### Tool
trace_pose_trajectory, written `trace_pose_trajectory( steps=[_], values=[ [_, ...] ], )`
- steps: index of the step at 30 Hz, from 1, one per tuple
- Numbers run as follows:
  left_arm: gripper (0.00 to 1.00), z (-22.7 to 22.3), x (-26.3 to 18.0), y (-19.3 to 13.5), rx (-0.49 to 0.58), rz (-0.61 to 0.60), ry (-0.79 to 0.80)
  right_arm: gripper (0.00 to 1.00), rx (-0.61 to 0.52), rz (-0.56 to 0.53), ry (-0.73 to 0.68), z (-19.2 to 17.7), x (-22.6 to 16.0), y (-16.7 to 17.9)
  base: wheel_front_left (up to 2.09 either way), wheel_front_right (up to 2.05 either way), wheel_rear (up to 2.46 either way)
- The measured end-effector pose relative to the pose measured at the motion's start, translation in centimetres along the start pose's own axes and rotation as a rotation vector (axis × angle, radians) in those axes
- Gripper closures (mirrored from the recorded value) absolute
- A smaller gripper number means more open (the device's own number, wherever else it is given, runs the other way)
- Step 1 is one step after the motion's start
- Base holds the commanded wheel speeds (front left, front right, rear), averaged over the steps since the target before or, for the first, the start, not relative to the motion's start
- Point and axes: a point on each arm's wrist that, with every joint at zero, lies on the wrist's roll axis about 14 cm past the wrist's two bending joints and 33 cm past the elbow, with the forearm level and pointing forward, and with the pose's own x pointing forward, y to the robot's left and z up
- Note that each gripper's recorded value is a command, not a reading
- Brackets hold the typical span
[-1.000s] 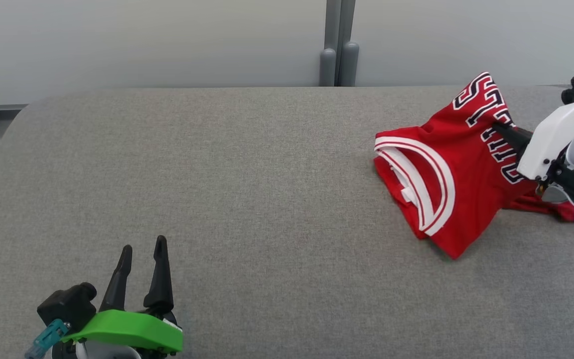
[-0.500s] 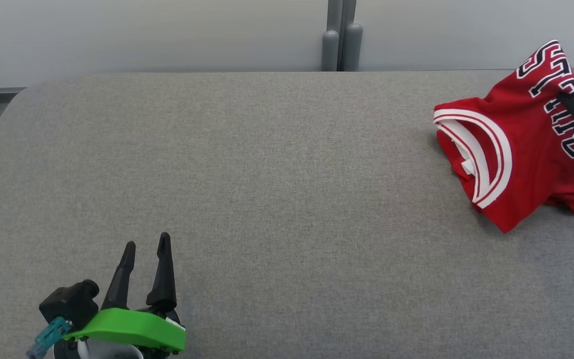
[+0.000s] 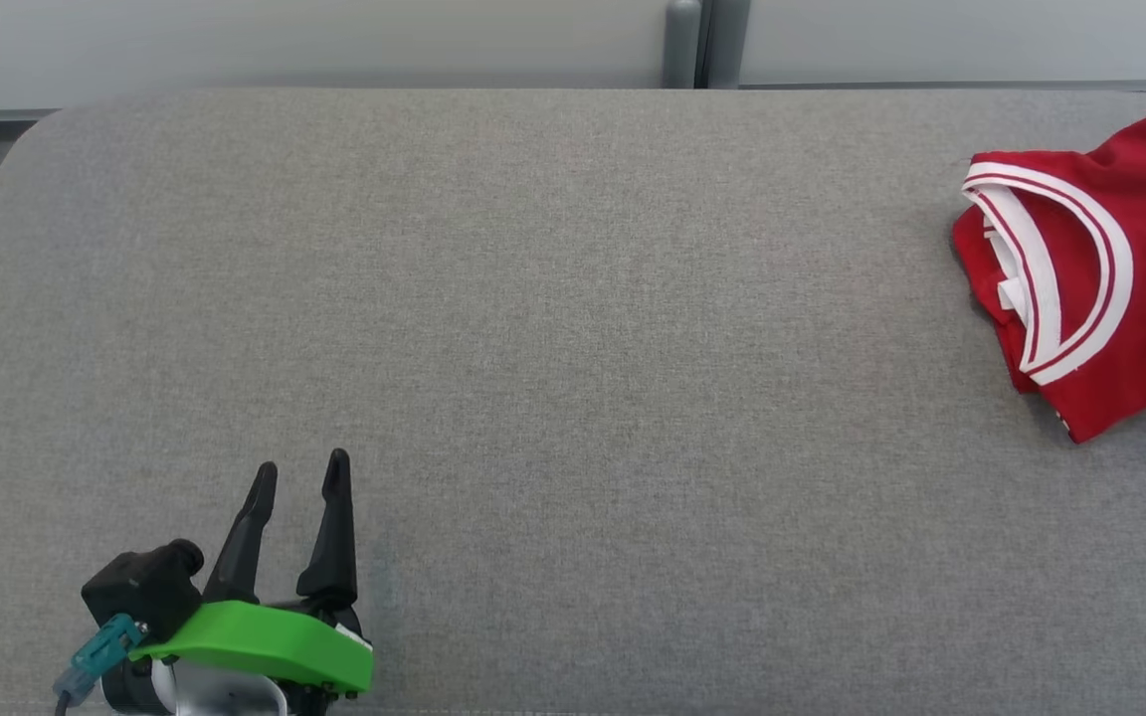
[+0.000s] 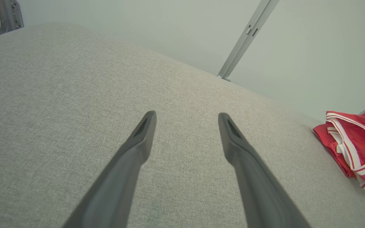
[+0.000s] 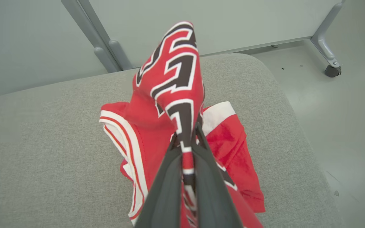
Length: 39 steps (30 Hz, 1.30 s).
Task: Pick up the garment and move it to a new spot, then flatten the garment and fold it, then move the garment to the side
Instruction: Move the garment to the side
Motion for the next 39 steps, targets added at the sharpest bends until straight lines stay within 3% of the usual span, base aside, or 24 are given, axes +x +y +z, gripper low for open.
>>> trace_pose_trajectory(
  steps=[7, 8, 12, 18, 31, 39],
  values=[
    [0.0, 0.2, 1.1, 0.2, 0.03, 0.001, 0.005, 1.0, -0.027, -0.092, 0.039, -1.7, 1.9, -2.7, 0.0, 0.0, 0.0],
    [0.0, 0.1, 1.2, 0.3, 0.032, 0.004, 0.007, 0.89, -0.044, -0.102, 0.05, -2.0, 2.1, -3.0, 0.0, 0.0, 0.0],
    [0.0, -0.2, 1.6, 0.9, 0.043, 0.021, 0.021, 0.64, -0.079, -0.132, 0.057, -2.8, 3.2, -3.7, 0.0, 0.0, 0.0],
    [0.0, -0.3, 2.4, 1.0, 0.055, 0.02, 0.03, 0.0, -0.098, -0.146, 0.052, -3.6, 4.5, -3.9, 0.0, 0.0, 0.0],
    [0.0, -1.2, 3.9, 0.0, 0.068, -0.015, 0.057, 0.0, -0.079, -0.223, 0.056, -5.7, 4.5, -6.5, 0.0, 0.0, 0.0],
    [0.0, -1.1, 4.3, -0.3, 0.072, -0.027, 0.051, 0.0, -0.057, -0.199, 0.018, -6.1, 4.4, -5.2, 0.0, 0.0, 0.0]
  ],
)
